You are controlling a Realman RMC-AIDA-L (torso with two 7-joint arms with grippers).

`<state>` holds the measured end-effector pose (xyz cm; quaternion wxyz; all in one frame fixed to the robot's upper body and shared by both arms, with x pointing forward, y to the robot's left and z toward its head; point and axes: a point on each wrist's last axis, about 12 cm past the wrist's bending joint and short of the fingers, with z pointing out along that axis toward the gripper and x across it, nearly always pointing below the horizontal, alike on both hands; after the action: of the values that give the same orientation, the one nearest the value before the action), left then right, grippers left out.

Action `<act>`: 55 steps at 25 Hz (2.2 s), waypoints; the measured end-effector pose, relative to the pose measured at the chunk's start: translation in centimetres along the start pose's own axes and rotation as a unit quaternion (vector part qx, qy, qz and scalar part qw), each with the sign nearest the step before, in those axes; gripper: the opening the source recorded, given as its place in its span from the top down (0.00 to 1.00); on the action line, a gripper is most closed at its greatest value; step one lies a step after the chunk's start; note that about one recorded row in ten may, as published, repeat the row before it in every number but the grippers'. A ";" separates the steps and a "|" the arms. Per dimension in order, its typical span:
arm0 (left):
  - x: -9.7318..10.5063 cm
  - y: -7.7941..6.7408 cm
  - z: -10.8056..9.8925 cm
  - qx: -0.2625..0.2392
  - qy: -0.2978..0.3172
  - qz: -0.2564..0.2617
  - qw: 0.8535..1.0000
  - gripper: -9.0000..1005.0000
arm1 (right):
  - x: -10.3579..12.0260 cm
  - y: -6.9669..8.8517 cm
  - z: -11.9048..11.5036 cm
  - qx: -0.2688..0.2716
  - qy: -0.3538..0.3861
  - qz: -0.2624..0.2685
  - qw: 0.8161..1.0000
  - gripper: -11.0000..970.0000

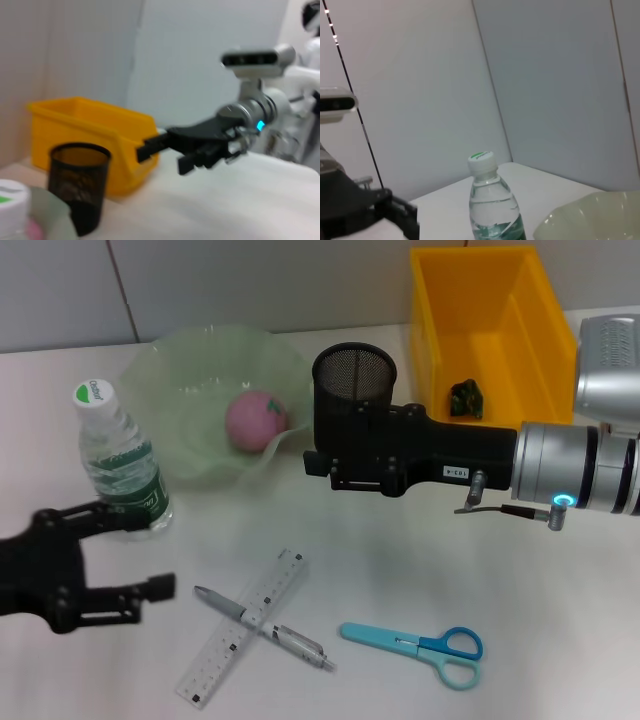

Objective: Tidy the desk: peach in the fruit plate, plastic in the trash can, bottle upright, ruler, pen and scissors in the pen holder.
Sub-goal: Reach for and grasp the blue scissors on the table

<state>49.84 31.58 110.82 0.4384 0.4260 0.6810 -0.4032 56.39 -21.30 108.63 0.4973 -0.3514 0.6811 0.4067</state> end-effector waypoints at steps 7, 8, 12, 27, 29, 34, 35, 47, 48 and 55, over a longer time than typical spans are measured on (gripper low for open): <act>-0.4 0.1 2.2 0.028 0.020 0.004 0.999 0.14 | -0.4 -0.2 -0.2 0.003 -0.004 -0.004 1.000 0.22; -0.5 0.0 2.8 0.034 0.016 0.002 0.999 0.14 | -0.5 -0.2 -0.2 0.003 -0.005 -0.004 1.000 0.22; -0.3 -0.3 3.5 0.034 0.008 0.001 0.999 0.14 | -1.7 -0.2 -0.4 -0.015 0.003 0.007 1.000 0.22; 1.5 -0.6 4.1 0.017 0.033 0.012 0.999 0.14 | -7.2 1.4 -1.2 -0.045 0.288 0.030 0.956 0.22; 1.5 -0.6 4.1 0.020 0.033 0.014 0.999 0.14 | -8.1 1.7 -1.0 -0.053 0.332 0.035 0.941 0.22; 1.4 -0.6 4.3 0.025 0.032 0.018 0.999 0.14 | -10.2 2.5 0.9 -0.065 0.453 0.023 0.889 0.22; 1.5 -0.6 4.3 0.025 0.034 0.020 0.999 0.14 | -10.2 2.7 1.3 -0.058 0.476 0.017 0.878 0.22; 2.5 -0.8 4.9 0.028 0.032 0.027 0.999 0.14 | -8.2 4.9 5.8 -0.031 0.585 -0.048 0.809 0.22; 2.5 -0.8 4.9 0.028 0.032 0.028 0.999 0.14 | -8.0 5.0 6.0 -0.029 0.588 -0.052 0.807 0.22; 2.6 -0.9 4.8 0.033 0.039 0.032 0.998 0.14 | -6.6 6.1 7.4 -0.024 0.600 -0.080 0.796 0.22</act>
<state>49.53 27.44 107.10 0.4098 0.4773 0.6697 -0.3946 55.62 -11.58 114.90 0.0115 -0.5904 0.8021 0.0895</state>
